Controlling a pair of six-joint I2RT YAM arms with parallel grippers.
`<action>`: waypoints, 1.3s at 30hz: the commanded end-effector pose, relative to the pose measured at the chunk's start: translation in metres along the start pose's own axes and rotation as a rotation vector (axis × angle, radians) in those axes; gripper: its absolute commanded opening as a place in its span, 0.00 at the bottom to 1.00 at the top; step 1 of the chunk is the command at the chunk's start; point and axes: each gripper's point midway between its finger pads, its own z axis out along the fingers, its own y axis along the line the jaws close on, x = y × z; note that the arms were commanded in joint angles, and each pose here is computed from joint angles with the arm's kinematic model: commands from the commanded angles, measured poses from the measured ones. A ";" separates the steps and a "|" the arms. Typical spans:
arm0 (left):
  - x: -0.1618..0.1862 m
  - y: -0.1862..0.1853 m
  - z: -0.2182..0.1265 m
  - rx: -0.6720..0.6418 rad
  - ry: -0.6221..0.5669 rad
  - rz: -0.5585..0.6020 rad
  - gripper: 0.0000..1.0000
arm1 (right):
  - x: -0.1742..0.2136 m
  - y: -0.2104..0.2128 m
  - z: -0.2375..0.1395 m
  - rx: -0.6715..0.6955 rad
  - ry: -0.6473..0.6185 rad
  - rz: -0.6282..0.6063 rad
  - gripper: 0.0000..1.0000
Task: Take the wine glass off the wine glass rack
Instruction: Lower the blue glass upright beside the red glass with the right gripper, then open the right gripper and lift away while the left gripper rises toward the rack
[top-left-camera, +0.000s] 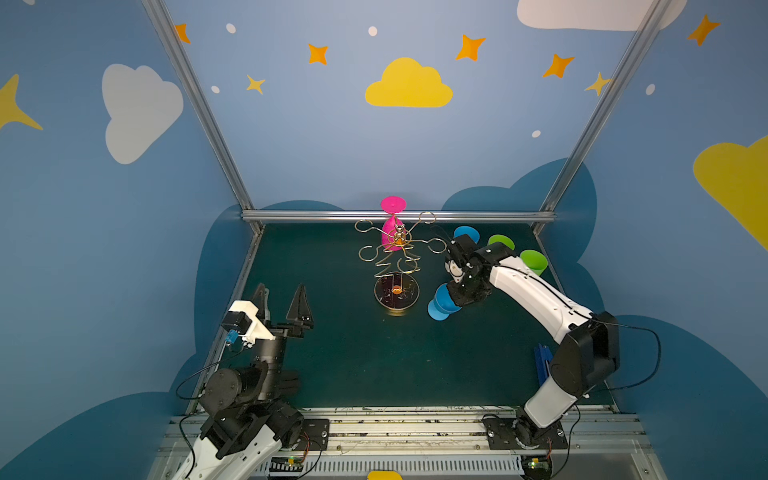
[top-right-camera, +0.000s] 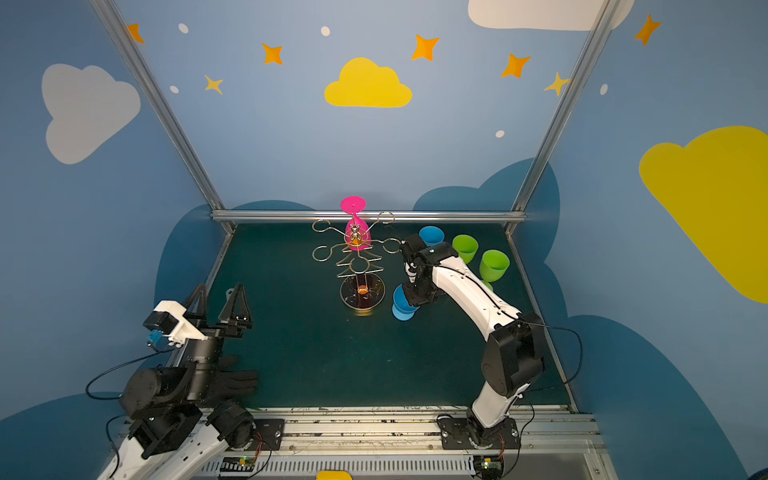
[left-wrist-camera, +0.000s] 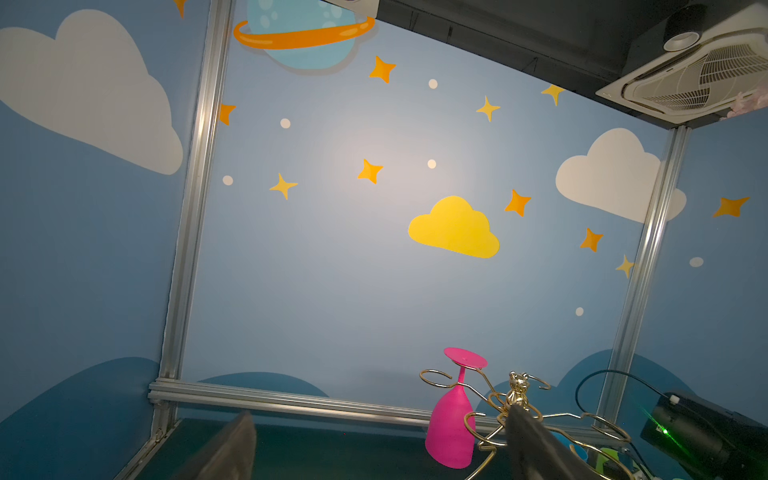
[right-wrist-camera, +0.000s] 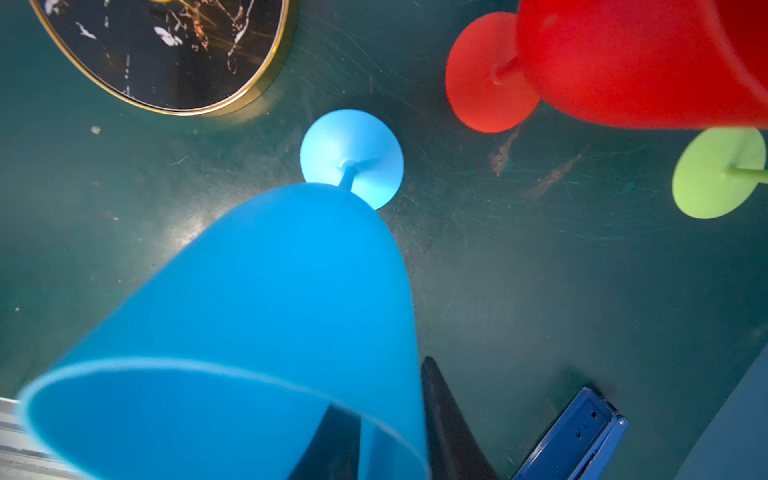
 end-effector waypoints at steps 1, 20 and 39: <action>-0.021 0.003 0.000 -0.018 -0.049 -0.009 0.92 | -0.008 0.003 -0.021 -0.043 -0.080 0.022 0.31; 0.022 -0.019 0.096 -0.044 0.391 -0.153 0.80 | 0.007 -0.017 -0.120 -0.176 -0.690 0.104 0.55; 0.113 -0.042 0.250 0.423 0.847 -0.620 0.67 | 0.050 -0.024 -0.115 -0.217 -0.744 0.134 0.74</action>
